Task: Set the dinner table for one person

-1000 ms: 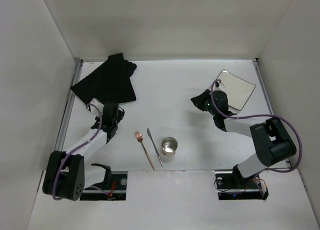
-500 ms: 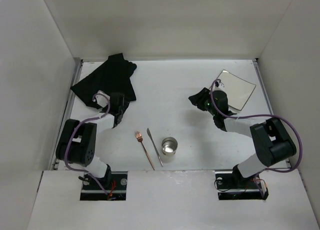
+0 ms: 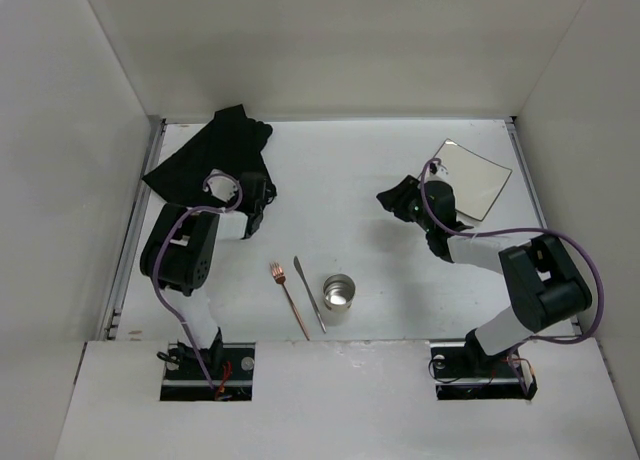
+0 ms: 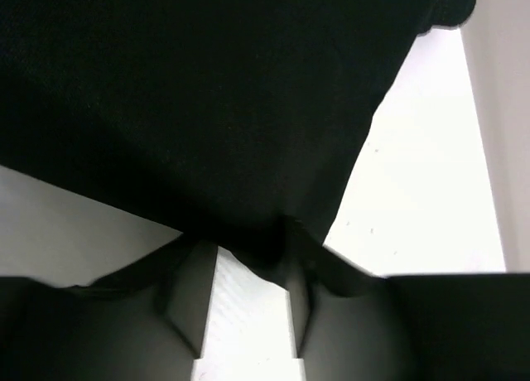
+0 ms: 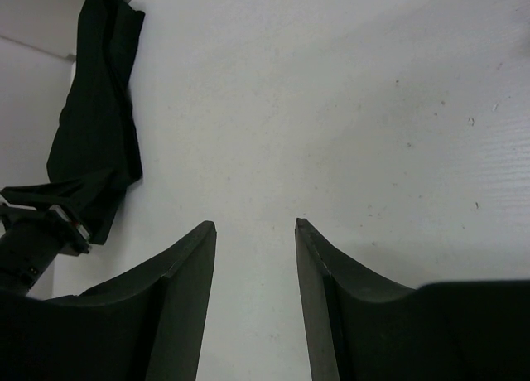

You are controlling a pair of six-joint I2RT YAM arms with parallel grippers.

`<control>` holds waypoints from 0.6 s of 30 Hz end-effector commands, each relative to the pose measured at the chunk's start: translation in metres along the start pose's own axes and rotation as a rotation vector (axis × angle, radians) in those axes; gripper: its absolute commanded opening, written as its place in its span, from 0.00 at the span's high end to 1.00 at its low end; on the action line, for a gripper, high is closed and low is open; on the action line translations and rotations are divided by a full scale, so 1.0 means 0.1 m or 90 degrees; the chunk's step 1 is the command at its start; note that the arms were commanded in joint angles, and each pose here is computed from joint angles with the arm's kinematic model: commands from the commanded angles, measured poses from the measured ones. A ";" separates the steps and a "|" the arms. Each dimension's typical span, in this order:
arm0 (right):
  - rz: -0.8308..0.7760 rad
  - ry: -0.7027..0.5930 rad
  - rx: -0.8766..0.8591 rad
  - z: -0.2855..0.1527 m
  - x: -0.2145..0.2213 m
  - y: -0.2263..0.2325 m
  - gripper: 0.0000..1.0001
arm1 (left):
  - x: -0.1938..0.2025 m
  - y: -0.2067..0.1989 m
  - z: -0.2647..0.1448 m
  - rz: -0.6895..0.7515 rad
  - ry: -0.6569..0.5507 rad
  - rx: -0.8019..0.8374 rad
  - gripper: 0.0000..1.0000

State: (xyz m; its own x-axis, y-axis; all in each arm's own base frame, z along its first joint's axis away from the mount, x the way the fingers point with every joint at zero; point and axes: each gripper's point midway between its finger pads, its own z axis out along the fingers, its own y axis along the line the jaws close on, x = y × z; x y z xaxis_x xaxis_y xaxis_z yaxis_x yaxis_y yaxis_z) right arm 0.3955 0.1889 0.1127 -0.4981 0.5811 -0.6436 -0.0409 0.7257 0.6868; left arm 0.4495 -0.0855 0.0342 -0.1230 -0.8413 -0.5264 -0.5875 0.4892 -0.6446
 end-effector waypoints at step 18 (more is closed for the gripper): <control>-0.010 -0.003 -0.007 0.14 -0.01 0.14 0.28 | 2.13 -1.46 -1.19 0.189 0.318 0.359 0.76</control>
State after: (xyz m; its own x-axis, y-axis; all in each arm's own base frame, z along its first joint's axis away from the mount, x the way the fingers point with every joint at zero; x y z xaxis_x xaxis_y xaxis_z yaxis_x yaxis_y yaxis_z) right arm 0.3964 0.1991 0.1086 -0.5190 0.5668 -0.6398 -0.0482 0.7279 0.6840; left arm 0.4292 -0.3210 0.0588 -0.5729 -0.6666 -0.4769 -0.1444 0.6548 -0.7419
